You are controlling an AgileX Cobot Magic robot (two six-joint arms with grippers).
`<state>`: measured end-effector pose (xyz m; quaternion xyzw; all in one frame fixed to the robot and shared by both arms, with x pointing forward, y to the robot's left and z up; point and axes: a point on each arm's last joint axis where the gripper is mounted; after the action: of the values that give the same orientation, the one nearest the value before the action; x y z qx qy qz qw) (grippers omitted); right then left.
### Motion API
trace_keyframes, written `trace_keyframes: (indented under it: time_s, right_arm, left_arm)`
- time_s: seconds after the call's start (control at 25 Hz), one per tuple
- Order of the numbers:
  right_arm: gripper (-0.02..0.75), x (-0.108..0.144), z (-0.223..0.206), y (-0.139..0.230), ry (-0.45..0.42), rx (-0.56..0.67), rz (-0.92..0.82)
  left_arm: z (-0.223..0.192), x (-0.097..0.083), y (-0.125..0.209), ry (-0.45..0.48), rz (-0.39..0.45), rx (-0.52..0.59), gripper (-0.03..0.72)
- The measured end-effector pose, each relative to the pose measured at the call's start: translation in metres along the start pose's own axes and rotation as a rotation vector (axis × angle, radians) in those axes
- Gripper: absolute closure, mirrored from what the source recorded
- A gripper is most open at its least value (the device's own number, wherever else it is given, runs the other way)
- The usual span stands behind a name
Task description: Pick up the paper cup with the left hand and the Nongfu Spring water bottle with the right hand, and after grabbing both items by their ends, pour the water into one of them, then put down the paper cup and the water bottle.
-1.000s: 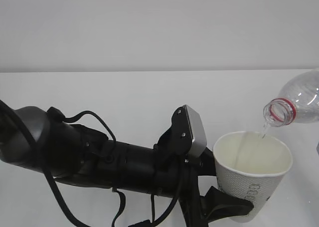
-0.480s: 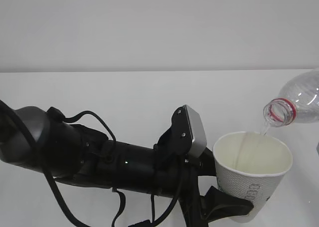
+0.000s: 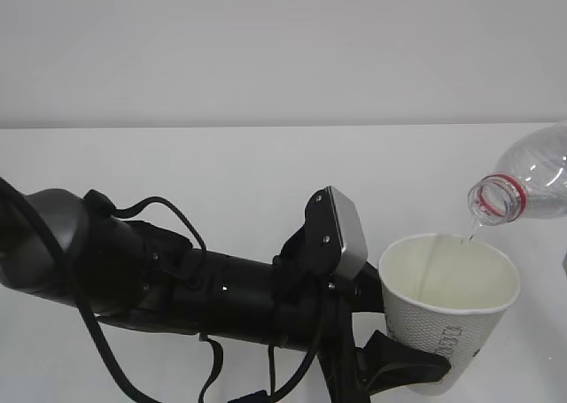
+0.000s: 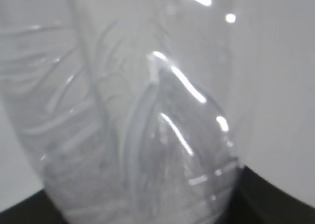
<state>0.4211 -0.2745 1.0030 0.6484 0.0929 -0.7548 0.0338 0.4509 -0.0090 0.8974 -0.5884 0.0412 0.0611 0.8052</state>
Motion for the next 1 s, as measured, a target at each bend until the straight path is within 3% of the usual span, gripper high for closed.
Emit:
trace_keyframes:
  time_s: [1.0]
  right_arm:
    - [0.316, -0.0002, 0.0, 0.0, 0.002, 0.0, 0.002]
  left_arm:
    - [0.0, 0.0, 0.0, 0.0, 0.0, 0.0, 0.19]
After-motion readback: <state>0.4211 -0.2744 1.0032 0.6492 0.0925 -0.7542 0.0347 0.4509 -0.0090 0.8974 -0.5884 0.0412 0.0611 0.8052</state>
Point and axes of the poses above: a point on each arm's last joint axis where the gripper is mounted, z pointing back along that axis away from the gripper, x along the wrist's bending axis when the last joint is at zero, y = z × x
